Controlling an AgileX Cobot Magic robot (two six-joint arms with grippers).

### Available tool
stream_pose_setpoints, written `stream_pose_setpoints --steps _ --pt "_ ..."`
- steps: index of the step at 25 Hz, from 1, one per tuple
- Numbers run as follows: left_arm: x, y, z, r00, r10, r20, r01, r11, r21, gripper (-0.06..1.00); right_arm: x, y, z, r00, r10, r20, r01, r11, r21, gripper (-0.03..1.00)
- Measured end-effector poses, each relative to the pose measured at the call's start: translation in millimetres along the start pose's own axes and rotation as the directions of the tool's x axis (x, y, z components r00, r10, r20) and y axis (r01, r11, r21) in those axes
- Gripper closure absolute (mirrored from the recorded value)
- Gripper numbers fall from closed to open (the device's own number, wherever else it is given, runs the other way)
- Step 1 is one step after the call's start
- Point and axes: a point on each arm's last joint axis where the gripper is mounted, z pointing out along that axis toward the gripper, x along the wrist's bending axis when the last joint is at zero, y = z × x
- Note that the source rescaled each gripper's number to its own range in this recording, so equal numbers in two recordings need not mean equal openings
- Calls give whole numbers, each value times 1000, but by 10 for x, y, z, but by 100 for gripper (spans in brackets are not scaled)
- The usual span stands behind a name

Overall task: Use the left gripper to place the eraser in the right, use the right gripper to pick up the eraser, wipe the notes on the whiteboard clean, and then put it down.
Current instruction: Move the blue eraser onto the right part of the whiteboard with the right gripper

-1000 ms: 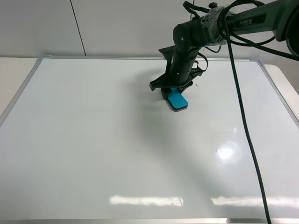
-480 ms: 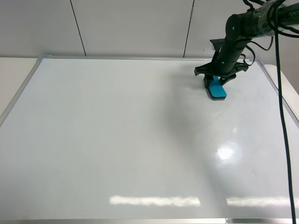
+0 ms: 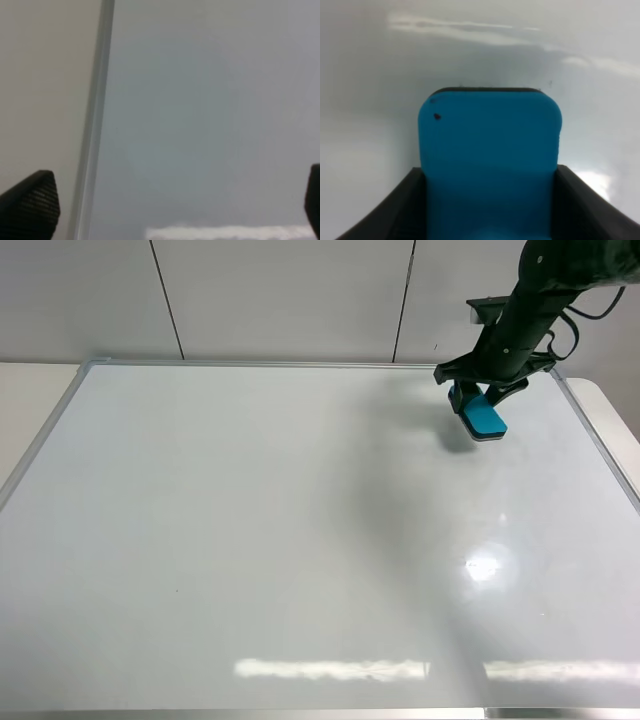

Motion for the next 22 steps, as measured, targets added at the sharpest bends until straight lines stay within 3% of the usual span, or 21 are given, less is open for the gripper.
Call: stream_pose_setpoints --steps 8,14,19,22 --pt "0 0 0 1000 0 0 0 1000 0 -6 -140 -715 -75 1000 24 14 -24 1000 16 93" --pt "0 0 0 1000 0 0 0 1000 0 -6 -445 -1361 -43 992 113 50 -115 993 41 93" --pt "0 0 0 1000 0 0 0 1000 0 -6 -501 -1560 -227 990 113 84 -109 993 -46 93" --pt "0 0 0 1000 0 0 0 1000 0 -6 -474 -1649 -254 992 88 87 -84 995 -50 93"
